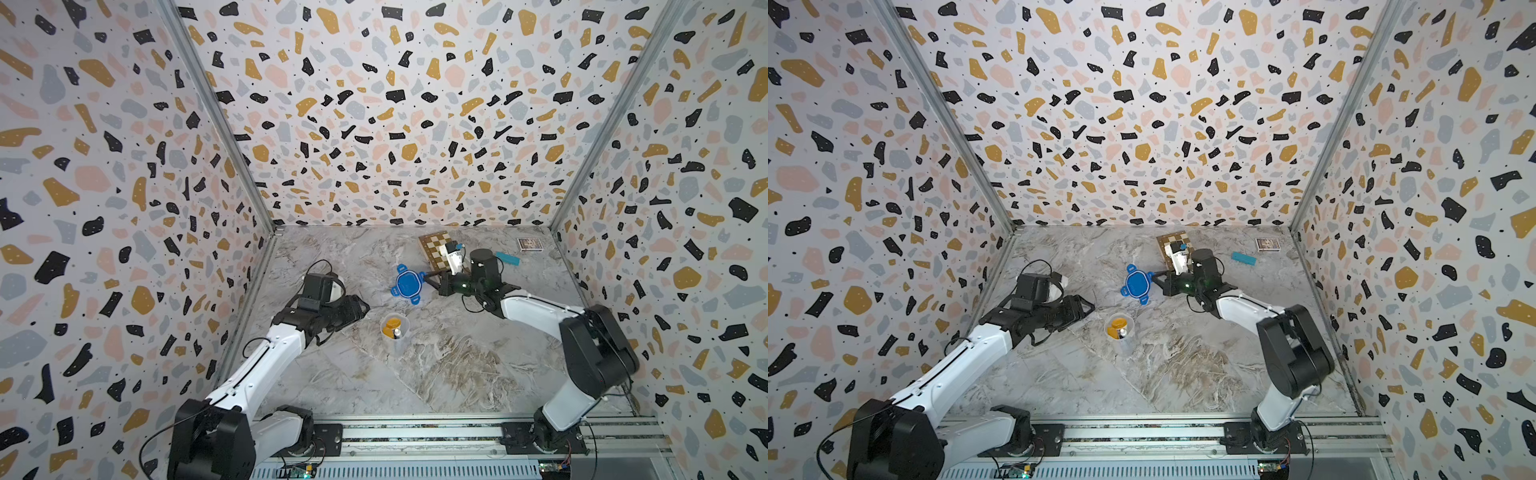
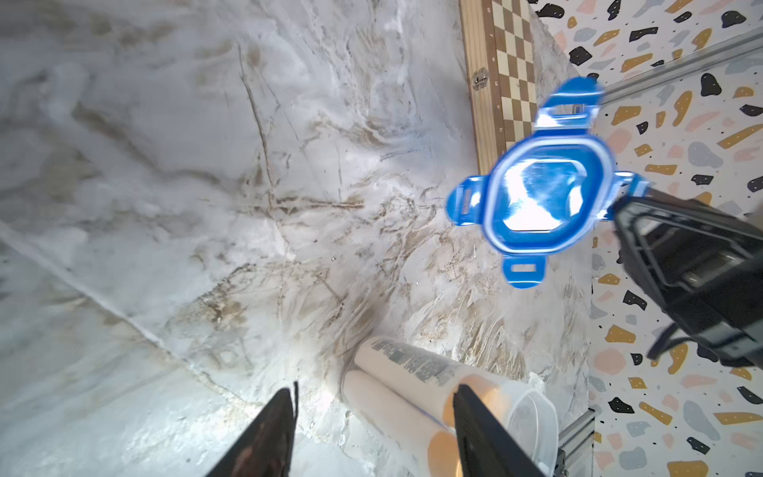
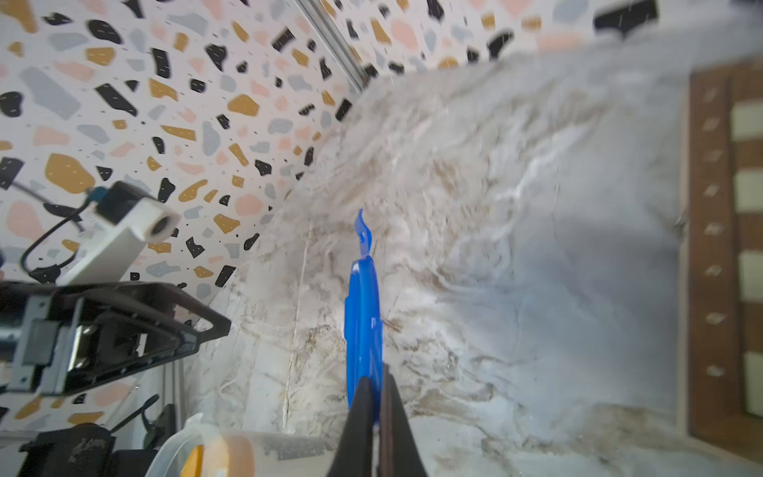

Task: Pack away toiletry kits
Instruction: Pick up the lid from the center of the board.

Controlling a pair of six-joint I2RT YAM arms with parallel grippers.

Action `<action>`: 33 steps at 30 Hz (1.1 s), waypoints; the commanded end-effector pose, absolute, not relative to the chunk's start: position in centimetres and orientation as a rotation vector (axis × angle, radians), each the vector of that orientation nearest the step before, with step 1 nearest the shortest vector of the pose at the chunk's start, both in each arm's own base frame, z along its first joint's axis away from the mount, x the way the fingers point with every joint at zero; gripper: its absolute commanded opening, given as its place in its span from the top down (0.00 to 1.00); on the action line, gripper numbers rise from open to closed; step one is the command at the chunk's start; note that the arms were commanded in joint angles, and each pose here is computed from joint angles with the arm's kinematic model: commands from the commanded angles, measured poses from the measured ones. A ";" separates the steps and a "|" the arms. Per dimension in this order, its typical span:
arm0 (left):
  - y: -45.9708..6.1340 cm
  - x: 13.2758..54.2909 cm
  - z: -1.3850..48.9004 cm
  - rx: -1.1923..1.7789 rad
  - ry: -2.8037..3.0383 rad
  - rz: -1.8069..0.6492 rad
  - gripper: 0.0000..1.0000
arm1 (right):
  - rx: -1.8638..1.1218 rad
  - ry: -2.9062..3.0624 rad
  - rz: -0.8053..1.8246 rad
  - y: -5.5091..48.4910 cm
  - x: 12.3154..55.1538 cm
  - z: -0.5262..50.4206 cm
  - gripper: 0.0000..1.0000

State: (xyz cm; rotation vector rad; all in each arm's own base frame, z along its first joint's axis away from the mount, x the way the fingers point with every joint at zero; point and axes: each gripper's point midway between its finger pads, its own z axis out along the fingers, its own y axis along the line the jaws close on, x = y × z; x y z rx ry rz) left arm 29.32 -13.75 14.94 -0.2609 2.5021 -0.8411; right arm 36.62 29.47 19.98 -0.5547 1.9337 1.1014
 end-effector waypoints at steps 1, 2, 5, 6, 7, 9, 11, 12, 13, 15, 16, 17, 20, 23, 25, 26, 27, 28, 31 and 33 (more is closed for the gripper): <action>-13.3 29.2 16.7 -0.136 2.478 -0.793 0.38 | -0.666 1.667 0.958 28.7 35.5 24.3 1.00; -13.1 29.2 17.4 -0.112 2.455 -0.789 0.38 | -0.712 1.607 0.929 28.7 34.6 25.1 1.00; -12.6 29.3 19.1 -0.120 2.382 -0.821 0.38 | -0.841 1.439 0.843 29.0 32.0 26.7 1.00; -12.6 29.2 19.6 -0.130 2.359 -0.849 0.38 | -0.878 1.389 0.814 29.1 31.3 27.0 1.00; -12.6 29.1 20.0 -0.141 2.337 -0.879 0.38 | -0.901 1.337 0.779 29.2 30.6 27.6 1.00; -13.0 28.8 20.9 -0.144 2.299 -0.944 0.38 | -0.921 1.268 0.737 29.2 29.6 28.3 1.00; -13.9 28.5 21.7 -0.127 2.269 -1.036 0.38 | -0.963 1.189 0.701 29.5 28.6 29.0 1.00; -14.3 28.3 22.0 -0.118 2.261 -1.078 0.38 | -0.996 1.137 0.659 29.8 28.0 29.3 1.00; -14.5 28.2 22.4 -0.108 2.255 -1.104 0.38 | -1.027 1.077 0.604 30.0 27.3 29.4 1.00; -14.9 27.9 22.9 -0.083 2.246 -1.138 0.38 | -1.084 0.943 0.510 30.4 25.7 29.8 1.00; -14.9 27.8 23.0 -0.090 2.248 -1.139 0.37 | -1.101 0.879 0.478 30.4 25.0 30.1 1.00; -14.7 27.7 23.1 -0.104 2.251 -1.131 0.37 | -1.114 0.838 0.458 30.4 24.6 30.3 1.00; -14.0 27.8 23.2 -0.165 2.256 -1.116 0.36 | -1.163 0.761 0.413 30.6 23.9 30.7 1.00; -13.8 27.9 23.4 -0.227 2.257 -1.170 0.36 | -1.262 0.614 0.292 31.2 22.3 29.8 1.00; -14.0 27.9 23.7 -0.236 2.259 -1.219 0.36 | -1.287 0.548 0.211 31.4 21.7 29.3 1.00; -14.2 27.9 23.9 -0.232 2.259 -1.237 0.36 | -1.296 0.530 0.179 31.6 21.5 29.0 1.00; -14.3 27.9 23.9 -0.224 2.260 -1.245 0.36 | -1.307 0.514 0.146 31.9 21.4 28.7 1.00; -14.4 27.8 24.0 -0.213 2.261 -1.249 0.36 | -1.318 0.494 0.097 32.2 21.3 28.4 1.00; -14.5 27.5 23.9 -0.178 2.267 -1.249 0.36 | -1.348 0.406 -0.064 33.2 20.8 27.4 1.00; -14.5 27.2 23.8 -0.159 2.283 -1.239 0.36 | -1.344 0.370 -0.154 33.7 20.9 27.5 1.00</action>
